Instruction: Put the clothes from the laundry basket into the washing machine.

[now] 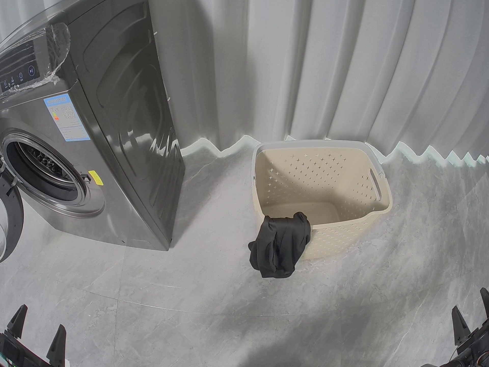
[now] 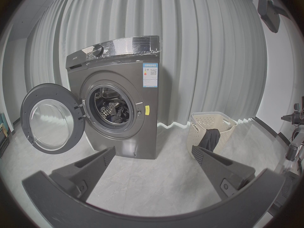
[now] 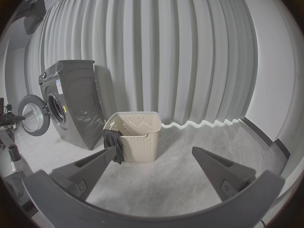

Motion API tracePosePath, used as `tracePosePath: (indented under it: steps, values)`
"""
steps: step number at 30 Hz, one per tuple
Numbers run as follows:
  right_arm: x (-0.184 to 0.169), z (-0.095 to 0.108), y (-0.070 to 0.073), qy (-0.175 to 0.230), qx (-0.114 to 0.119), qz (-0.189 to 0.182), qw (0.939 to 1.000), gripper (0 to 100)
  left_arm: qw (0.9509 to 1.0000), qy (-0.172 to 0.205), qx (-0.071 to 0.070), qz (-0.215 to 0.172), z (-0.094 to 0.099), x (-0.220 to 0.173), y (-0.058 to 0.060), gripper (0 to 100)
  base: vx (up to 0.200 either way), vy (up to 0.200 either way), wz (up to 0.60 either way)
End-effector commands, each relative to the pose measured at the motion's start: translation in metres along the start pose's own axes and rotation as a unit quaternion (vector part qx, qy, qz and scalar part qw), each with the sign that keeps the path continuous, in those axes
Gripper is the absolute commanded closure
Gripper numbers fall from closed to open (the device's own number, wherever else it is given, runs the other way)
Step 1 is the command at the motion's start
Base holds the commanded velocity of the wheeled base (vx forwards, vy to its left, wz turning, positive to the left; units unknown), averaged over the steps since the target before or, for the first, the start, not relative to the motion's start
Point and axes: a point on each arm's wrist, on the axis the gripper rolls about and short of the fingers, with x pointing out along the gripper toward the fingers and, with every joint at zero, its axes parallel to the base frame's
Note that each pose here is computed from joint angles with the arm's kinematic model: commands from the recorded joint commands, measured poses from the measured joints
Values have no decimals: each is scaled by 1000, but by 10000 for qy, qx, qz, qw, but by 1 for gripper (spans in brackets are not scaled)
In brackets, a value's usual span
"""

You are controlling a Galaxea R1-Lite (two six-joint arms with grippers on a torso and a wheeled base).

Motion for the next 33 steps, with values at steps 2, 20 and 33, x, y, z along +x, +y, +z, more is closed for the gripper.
tracePosePath:
  steps: [2,20,33]
  values:
    - [1,-5,0,42,0,3,10000,0,10000,5,-15,11,-5,0,0,0,200,0,0]
    - [-17,54,1,-1136,12,175,9934,0,10000,5,-31,11,-5,0,0,0,56,0,0]
    - [74,68,7,1808,201,1691,9687,0,10000,5,-8,11,-5,0,0,0,0,0,0]
